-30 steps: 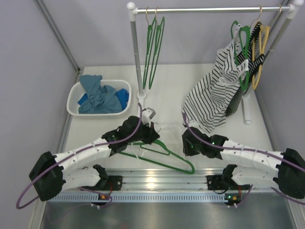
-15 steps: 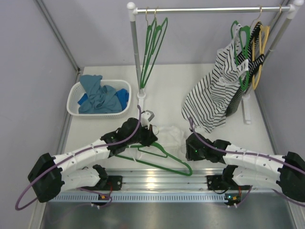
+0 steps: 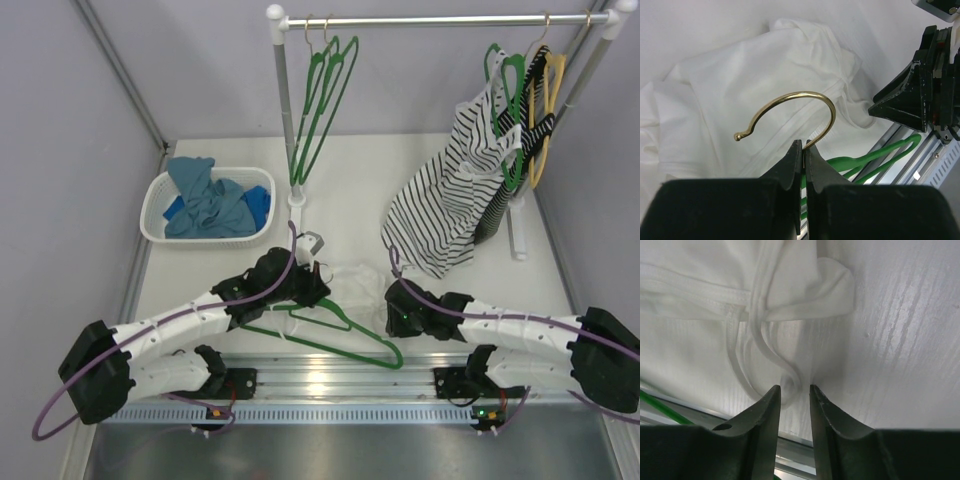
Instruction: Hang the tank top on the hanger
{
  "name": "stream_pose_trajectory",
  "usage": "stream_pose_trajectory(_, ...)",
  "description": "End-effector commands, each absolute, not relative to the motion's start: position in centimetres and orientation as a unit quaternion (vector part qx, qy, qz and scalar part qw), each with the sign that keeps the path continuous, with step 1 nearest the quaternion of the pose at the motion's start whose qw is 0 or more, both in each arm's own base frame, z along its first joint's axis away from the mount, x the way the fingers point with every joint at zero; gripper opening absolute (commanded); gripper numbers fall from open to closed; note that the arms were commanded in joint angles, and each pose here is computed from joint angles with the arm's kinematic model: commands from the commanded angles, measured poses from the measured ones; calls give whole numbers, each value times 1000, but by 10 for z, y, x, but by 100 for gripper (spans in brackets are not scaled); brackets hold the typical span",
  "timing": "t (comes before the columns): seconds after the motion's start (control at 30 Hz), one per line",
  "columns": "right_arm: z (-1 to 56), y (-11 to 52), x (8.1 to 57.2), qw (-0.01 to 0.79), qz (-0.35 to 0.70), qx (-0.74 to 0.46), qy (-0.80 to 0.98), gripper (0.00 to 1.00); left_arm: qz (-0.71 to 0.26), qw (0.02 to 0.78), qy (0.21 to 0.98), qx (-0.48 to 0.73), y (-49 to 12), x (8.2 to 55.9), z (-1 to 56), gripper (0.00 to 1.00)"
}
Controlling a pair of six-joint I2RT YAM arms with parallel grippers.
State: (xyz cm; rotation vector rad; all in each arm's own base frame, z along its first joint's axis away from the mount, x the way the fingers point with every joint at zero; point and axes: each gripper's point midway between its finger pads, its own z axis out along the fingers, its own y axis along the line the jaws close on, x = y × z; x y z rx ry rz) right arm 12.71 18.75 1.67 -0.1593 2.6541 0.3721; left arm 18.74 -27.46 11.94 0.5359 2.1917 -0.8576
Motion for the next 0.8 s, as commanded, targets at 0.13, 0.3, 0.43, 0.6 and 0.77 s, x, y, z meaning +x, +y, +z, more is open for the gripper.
stream_pose_trajectory(0.13, 10, 182, 126, 232, 120, -44, 964, 8, -324, 395, 839, 189, -274, 201, 133, 0)
stream_pose_trajectory(0.3, 23, 169, 134, 264, 104, -22, 959, 0, -318, 432, 829, 157, -268, 213, 152, 0)
stream_pose_trajectory(0.43, 39, 161, 142, 289, 90, -12, 953, 0, -320, 453, 821, 136, -265, 219, 167, 0)
stream_pose_trajectory(0.6, 44, 158, 143, 298, 93, -7, 950, 0, -307, 479, 815, 108, -257, 228, 179, 0)
stream_pose_trajectory(0.77, 52, 157, 144, 307, 102, -2, 946, 0, -288, 489, 819, 83, -248, 235, 176, 0)
